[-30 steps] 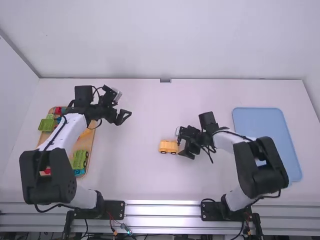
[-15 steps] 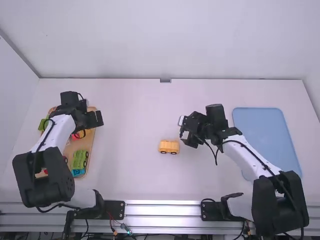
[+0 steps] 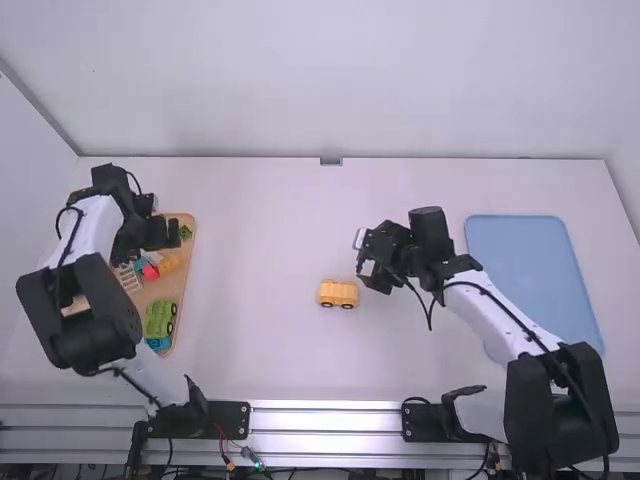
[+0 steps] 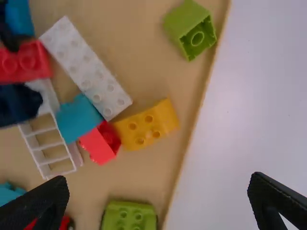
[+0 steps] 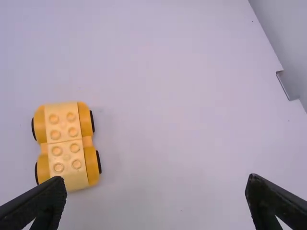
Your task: Assemble lego blocks to make yellow taxi
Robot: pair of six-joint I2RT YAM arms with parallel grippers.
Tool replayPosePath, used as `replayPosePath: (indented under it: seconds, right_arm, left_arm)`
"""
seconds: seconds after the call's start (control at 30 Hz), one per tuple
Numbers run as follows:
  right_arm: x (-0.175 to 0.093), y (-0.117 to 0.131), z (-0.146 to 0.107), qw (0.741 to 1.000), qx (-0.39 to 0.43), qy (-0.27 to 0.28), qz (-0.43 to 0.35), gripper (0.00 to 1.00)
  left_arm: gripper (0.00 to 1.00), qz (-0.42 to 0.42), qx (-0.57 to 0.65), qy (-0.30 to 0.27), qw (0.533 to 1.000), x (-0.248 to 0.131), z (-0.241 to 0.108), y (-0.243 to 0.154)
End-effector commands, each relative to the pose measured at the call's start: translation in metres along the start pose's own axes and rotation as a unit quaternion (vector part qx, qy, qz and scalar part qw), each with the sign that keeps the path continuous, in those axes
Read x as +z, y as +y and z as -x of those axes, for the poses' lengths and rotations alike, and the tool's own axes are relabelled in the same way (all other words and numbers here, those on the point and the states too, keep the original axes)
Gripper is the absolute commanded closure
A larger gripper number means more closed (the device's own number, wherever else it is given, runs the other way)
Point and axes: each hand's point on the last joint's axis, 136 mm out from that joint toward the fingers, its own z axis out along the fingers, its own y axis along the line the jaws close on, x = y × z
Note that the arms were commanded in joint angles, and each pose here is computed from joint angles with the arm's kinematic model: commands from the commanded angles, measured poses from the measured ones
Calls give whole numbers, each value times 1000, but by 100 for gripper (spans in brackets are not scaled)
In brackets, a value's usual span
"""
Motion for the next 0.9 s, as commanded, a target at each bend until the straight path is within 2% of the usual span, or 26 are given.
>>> replayPosePath:
  seconds: [0.0,0.17,0.2,0.3,0.4,0.6,0.87]
  right_arm:
    - [-4,-8,9,1000,0,-6,-12,1]
    - [-4,-9,9,1000,-1,-6,-13,1]
    - [-5,-9,8,1000,1,-6,-14,1]
    - [-6,-11,7,1000,2,-6,-17,1]
    - [-5,-10,8,1000,1,-6,-16,1]
    - [-6,-15,7,1000,1,-8,-23,1]
    - [-7,-19,10,999,15,-13,-30,1]
  left_arm:
    - [1,-2,108,29,994,9,9,5]
    - [2,-6,226,87,970,32,7,14]
    - [16,-11,262,95,960,39,6,15]
    - [19,-31,316,111,942,55,-2,13]
    - [21,-47,339,116,932,63,-10,9]
    - [40,-69,402,115,906,74,-22,3]
    - [43,-51,414,103,903,89,-20,8]
